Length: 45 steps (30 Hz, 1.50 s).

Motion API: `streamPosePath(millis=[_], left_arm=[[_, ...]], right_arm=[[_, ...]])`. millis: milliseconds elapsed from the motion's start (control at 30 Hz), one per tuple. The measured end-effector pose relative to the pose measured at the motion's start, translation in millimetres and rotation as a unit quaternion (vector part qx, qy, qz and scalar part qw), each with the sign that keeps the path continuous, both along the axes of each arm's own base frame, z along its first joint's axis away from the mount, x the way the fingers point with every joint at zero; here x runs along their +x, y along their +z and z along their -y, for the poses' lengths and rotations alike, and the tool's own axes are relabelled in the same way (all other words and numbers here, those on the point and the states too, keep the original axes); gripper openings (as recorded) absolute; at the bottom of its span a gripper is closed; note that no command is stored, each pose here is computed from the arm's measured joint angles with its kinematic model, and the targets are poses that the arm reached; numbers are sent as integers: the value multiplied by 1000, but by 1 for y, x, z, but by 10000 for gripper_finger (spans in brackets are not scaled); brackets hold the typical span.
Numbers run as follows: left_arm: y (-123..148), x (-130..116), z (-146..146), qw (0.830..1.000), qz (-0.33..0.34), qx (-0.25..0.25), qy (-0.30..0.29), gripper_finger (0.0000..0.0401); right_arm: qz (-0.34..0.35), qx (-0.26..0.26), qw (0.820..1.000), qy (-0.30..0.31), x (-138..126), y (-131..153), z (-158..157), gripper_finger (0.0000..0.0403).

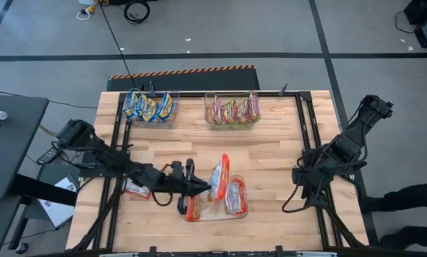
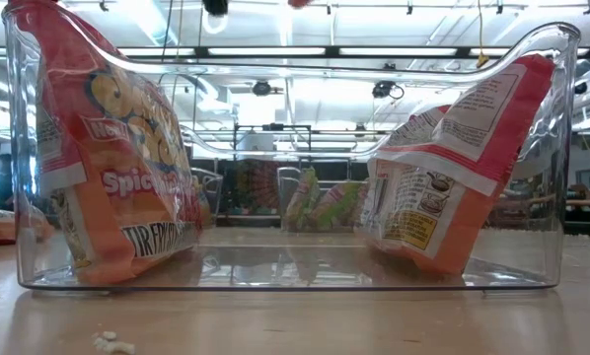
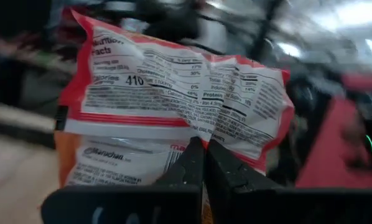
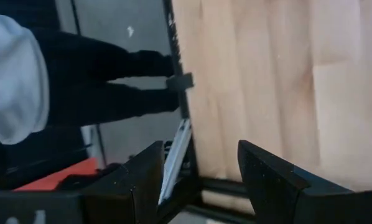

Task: Sort Maruchan noodles
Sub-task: Put the orange noodle pack into the bottom transparent bin

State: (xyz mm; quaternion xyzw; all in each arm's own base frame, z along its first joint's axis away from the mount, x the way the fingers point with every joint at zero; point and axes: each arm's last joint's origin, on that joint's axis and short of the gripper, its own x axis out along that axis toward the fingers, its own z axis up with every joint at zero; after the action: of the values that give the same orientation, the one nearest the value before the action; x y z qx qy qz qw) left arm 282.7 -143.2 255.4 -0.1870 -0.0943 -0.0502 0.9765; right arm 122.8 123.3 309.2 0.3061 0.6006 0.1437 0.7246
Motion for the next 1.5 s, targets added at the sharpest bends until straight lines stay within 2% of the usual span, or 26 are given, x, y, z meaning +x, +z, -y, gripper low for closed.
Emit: streamPosePath(millis=[100,133,200,300,400,533,600,700,833,1000,1100,1200,1500], left_arm=[[11,-1,8,993,1,106,-50,8],[10,-3,10,989,-20,132,-60,8],[8,0,12,985,-68,146,-65,8],[1,4,8,982,-120,140,-44,7],[-10,11,5,980,-136,141,-16,7],[-24,19,7,982,-148,117,3,7],[-33,22,8,981,-161,107,30,7],[-48,30,16,978,-182,82,64,7],[-53,50,34,975,-200,47,87,7],[-56,72,46,961,-258,50,92,7],[-56,72,45,959,-265,33,95,7],[-64,74,44,956,-280,40,83,8],[-86,87,26,942,-333,41,32,60]], right_arm=[[-7,12,1000,-5,-2,2,1,209],[-5,12,1000,-7,-2,2,2,209],[1,6,1000,-18,-2,2,3,208],[7,-3,1000,-28,0,2,3,208],[20,-17,999,-33,2,1,4,208],[45,-44,997,-46,5,0,5,208],[58,-56,995,-53,6,0,7,208],[63,-63,994,-64,8,0,9,208],[69,-71,992,-80,10,0,11,208],[73,-78,990,-96,12,0,13,208],[76,-80,990,-91,12,0,13,208],[82,-84,990,-82,12,0,13,208],[79,-82,990,-85,12,0,13,208]])
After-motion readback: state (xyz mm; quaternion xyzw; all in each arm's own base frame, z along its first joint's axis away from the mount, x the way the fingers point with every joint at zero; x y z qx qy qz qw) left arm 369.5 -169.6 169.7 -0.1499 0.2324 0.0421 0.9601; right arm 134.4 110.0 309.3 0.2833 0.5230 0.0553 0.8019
